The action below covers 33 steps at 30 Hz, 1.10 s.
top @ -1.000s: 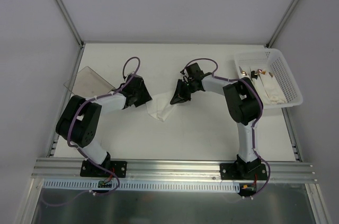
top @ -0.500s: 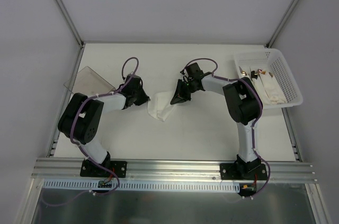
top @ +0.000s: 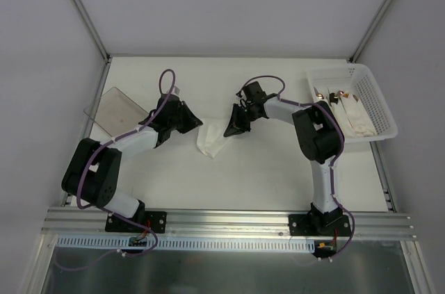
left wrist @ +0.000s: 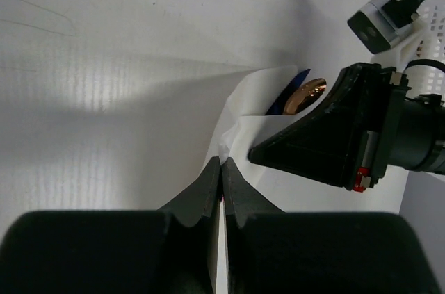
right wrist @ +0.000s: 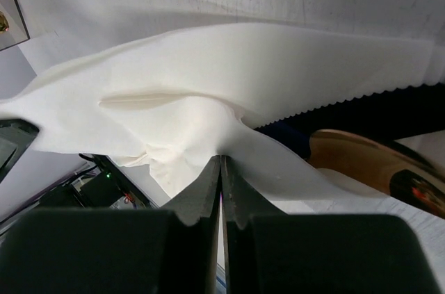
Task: Place the utensils on the paper napkin and roll it up
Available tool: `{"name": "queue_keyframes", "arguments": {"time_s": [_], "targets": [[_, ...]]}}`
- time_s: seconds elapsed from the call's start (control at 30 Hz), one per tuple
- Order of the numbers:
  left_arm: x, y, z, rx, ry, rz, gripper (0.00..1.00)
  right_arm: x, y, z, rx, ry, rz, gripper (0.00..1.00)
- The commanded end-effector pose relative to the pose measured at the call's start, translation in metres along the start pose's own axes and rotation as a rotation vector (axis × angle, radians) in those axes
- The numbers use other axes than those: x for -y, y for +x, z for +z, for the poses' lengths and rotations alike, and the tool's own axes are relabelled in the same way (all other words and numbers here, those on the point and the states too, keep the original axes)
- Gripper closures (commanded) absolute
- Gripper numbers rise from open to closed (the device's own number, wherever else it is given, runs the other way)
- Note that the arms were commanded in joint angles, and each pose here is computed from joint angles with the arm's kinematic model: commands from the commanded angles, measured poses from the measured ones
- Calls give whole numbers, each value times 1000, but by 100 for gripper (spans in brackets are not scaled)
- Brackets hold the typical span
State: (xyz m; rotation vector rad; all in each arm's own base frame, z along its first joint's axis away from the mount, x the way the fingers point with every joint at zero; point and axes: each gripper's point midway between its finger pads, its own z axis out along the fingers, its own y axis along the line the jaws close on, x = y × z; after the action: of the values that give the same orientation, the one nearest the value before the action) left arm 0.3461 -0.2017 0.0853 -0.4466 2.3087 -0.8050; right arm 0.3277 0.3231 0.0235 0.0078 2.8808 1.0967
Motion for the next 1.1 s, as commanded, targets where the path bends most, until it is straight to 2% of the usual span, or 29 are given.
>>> {"name": "queue_keyframes", "arguments": {"time_s": [0.0, 0.37, 0.8, 1.07], "targets": [[27, 7, -2, -27, 126, 35, 100, 32, 0, 12, 4, 128, 0, 96], [54, 75, 27, -205, 195, 24, 100, 30, -3, 9, 9, 128, -1, 96], [4, 119, 44, -322, 14, -27, 100, 23, -7, 3, 21, 126, -28, 96], [-18, 127, 46, -353, -112, -43, 100, 19, -11, -11, 32, 138, -76, 94]]}}
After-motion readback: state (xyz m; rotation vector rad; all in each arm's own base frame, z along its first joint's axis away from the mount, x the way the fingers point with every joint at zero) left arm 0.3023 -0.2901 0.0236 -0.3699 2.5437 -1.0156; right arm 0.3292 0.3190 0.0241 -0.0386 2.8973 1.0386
